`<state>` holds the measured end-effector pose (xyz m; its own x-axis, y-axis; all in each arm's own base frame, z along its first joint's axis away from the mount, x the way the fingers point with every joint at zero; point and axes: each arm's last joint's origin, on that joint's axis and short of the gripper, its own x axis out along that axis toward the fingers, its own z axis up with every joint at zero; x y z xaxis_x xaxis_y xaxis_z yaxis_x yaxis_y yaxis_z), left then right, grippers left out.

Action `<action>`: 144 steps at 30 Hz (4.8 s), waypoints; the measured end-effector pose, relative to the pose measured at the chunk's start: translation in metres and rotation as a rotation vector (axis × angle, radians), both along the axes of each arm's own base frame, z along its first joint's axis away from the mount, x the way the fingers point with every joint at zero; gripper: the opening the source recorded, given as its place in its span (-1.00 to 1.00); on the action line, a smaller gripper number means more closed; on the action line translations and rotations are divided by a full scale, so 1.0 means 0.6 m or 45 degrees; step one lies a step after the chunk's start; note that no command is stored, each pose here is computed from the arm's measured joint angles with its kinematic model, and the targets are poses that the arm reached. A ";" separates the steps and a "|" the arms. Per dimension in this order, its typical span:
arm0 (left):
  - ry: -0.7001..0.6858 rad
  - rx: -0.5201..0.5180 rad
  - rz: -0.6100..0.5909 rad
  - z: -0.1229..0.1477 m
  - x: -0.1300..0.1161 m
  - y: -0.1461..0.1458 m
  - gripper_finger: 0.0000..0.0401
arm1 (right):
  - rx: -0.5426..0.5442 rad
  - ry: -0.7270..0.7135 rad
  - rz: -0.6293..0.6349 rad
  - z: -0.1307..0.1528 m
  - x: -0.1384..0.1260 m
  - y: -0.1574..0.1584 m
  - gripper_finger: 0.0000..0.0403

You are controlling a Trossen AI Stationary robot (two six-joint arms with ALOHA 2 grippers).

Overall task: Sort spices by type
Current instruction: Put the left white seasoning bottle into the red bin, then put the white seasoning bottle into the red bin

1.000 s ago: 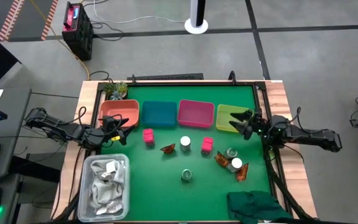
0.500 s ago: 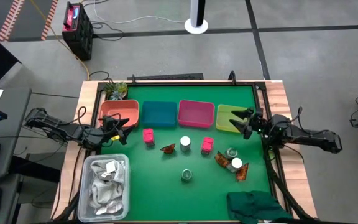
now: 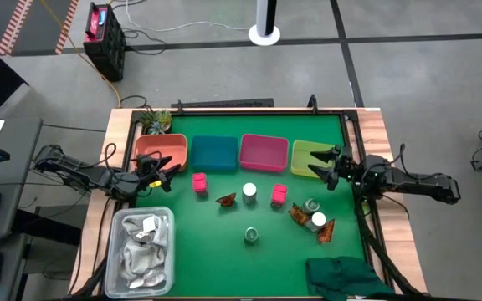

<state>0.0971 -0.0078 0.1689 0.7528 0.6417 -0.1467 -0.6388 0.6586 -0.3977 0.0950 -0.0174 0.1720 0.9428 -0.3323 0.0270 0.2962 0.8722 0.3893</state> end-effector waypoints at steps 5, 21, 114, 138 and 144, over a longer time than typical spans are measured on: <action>0.000 0.003 0.001 0.000 0.000 0.000 0.35 | -0.097 0.013 -0.004 0.002 0.000 0.000 0.71; 0.136 0.147 -0.247 0.109 -0.002 0.012 0.28 | -0.228 0.329 -0.024 0.049 0.042 -0.006 0.71; 0.445 0.221 -0.087 0.168 0.077 0.018 0.27 | -0.449 1.301 0.327 0.167 0.410 -0.176 0.09; 0.454 0.224 -0.080 0.167 0.078 0.018 0.27 | -0.332 1.439 0.370 0.065 0.438 -0.190 0.42; 0.459 0.225 -0.081 0.166 0.078 0.018 0.27 | -0.325 1.461 0.380 0.086 0.430 -0.187 0.59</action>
<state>0.1438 0.0031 0.2686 0.7121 0.6346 -0.3004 -0.6726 0.7393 -0.0325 0.3530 -0.1297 0.2233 0.4997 -0.2050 -0.8416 0.1306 0.9783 -0.1608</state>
